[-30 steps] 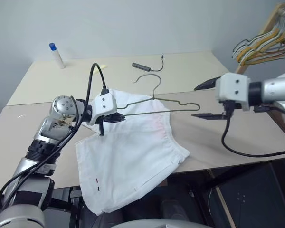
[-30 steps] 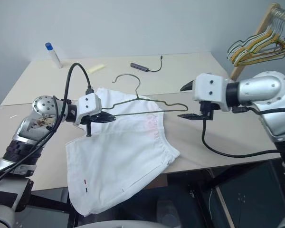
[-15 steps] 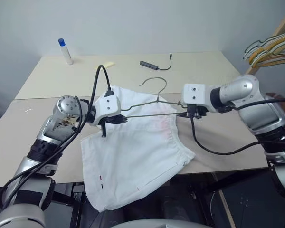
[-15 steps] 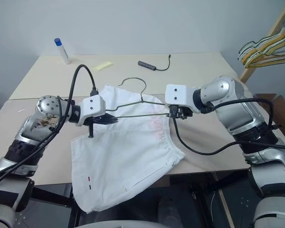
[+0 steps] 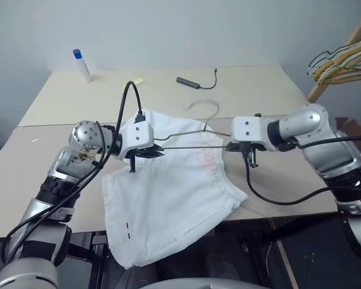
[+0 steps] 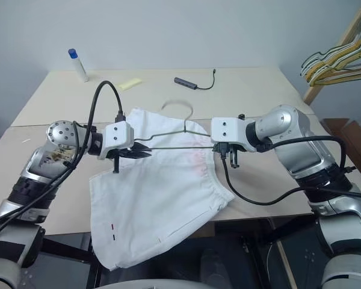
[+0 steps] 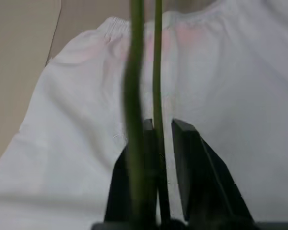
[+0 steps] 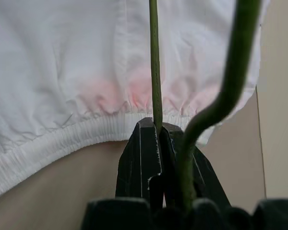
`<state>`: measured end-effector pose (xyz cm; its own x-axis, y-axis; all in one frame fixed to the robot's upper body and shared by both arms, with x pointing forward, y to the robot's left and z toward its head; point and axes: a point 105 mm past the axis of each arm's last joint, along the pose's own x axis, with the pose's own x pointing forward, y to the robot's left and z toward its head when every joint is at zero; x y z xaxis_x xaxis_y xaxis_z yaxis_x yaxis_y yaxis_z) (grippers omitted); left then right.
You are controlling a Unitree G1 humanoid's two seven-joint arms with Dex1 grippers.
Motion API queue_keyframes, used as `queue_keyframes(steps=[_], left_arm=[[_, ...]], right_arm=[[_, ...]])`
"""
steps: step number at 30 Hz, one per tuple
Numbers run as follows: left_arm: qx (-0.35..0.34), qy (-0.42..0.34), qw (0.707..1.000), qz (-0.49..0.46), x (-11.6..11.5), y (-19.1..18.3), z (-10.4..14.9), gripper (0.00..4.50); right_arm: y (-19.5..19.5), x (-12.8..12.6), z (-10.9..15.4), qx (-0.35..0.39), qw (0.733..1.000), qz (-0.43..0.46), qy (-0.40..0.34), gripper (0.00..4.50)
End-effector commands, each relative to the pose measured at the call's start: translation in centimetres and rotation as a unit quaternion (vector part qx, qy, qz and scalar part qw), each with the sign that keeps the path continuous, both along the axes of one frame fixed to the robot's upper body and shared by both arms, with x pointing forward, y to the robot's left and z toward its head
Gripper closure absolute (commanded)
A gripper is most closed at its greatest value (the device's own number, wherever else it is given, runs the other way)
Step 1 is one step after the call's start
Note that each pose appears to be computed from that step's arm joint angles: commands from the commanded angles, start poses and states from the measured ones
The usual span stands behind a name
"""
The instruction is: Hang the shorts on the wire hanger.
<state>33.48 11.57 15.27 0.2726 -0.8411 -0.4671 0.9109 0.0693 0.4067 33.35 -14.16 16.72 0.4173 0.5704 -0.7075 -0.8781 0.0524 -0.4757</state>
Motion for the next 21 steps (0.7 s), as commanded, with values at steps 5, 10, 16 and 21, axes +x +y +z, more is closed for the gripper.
queue_keyframes(steps=[5,10,16,21], left_arm=[[-0.09,-0.03,0.993,0.072,2.1,3.2,3.7,1.47],[-0.15,0.004,0.984,0.09,1.3,4.2,4.7,0.01],[-0.204,0.069,0.976,0.012,-3.0,3.7,5.6,0.01],[-0.199,0.071,0.977,-0.005,-4.4,3.2,5.3,0.01]], right_arm=[[-5.6,-1.8,0.2,0.039,0.991,-0.125,0.016,4.5],[-10.3,-3.5,-1.4,0.058,0.967,-0.246,0.041,4.5],[-12.8,-7.8,-4.7,0.218,0.862,-0.401,0.22,4.5],[-13.3,-10.6,-8.1,0.268,0.766,-0.468,0.35,4.5]])
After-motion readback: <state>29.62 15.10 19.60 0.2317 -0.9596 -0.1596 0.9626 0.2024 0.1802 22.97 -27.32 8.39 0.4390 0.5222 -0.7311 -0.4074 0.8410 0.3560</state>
